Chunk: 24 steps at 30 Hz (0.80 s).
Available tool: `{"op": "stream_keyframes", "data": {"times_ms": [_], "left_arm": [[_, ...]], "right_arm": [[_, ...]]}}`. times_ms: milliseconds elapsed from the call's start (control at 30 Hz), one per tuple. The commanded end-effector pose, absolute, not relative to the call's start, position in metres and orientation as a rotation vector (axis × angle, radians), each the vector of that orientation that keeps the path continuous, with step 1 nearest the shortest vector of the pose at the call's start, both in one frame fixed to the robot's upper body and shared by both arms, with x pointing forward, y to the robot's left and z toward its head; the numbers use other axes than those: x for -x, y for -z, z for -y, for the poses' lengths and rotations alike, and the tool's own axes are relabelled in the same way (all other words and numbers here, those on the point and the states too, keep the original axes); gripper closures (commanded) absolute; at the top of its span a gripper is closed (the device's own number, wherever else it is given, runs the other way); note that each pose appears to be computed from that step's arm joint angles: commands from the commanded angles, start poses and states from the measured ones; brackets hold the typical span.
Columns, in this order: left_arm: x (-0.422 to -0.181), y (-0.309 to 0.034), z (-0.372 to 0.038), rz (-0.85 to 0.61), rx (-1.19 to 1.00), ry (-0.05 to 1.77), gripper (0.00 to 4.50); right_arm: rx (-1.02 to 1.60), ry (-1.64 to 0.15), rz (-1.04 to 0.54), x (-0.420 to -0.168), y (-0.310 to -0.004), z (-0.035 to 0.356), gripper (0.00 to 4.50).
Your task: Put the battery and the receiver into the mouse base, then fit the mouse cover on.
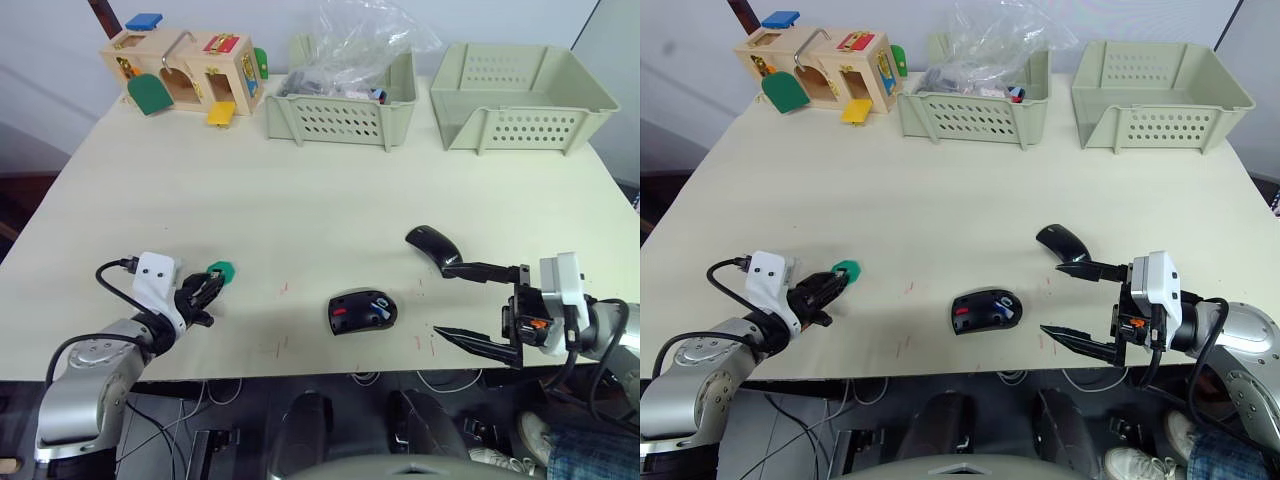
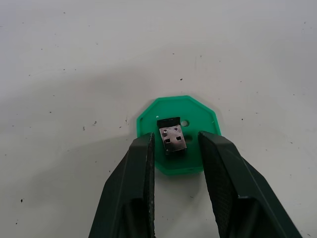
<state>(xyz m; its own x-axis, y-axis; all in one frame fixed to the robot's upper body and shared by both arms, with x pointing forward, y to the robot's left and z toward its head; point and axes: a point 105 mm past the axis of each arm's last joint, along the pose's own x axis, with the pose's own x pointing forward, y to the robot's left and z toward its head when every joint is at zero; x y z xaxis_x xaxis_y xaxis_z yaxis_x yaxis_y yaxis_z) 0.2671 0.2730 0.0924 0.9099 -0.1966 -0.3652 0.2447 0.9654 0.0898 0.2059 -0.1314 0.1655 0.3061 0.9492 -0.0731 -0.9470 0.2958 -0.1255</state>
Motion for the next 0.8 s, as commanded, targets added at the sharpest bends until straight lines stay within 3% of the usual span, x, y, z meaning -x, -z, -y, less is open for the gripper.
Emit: {"op": "stream_keyframes", "data": {"times_ms": [33,167,267,333,600,800], "left_arm": [[-0.268,-0.101,-0.271,-0.343,-0.174,0.234,3.0],[-0.268,-0.099,-0.272,-0.35,-0.181,0.233,3.0],[-0.268,-0.099,-0.271,-0.35,-0.181,0.235,3.74],[-0.267,-0.099,-0.271,-0.351,-0.181,0.236,4.47],[-0.266,-0.103,-0.272,-0.332,-0.167,0.243,4.47],[-0.261,-0.13,-0.272,-0.265,-0.125,0.349,4.47]], "right_arm": [[0.168,-1.279,0.05,-0.202,-0.172,0.128,0.0],[0.17,-1.279,0.049,-0.202,-0.172,0.128,0.0],[0.171,-1.28,0.05,-0.202,-0.172,0.128,0.0],[0.171,-1.281,0.05,-0.202,-0.172,0.128,0.0],[0.172,-1.281,0.051,-0.202,-0.172,0.128,0.0],[0.167,-1.286,0.052,-0.201,-0.173,0.126,0.0]]}}
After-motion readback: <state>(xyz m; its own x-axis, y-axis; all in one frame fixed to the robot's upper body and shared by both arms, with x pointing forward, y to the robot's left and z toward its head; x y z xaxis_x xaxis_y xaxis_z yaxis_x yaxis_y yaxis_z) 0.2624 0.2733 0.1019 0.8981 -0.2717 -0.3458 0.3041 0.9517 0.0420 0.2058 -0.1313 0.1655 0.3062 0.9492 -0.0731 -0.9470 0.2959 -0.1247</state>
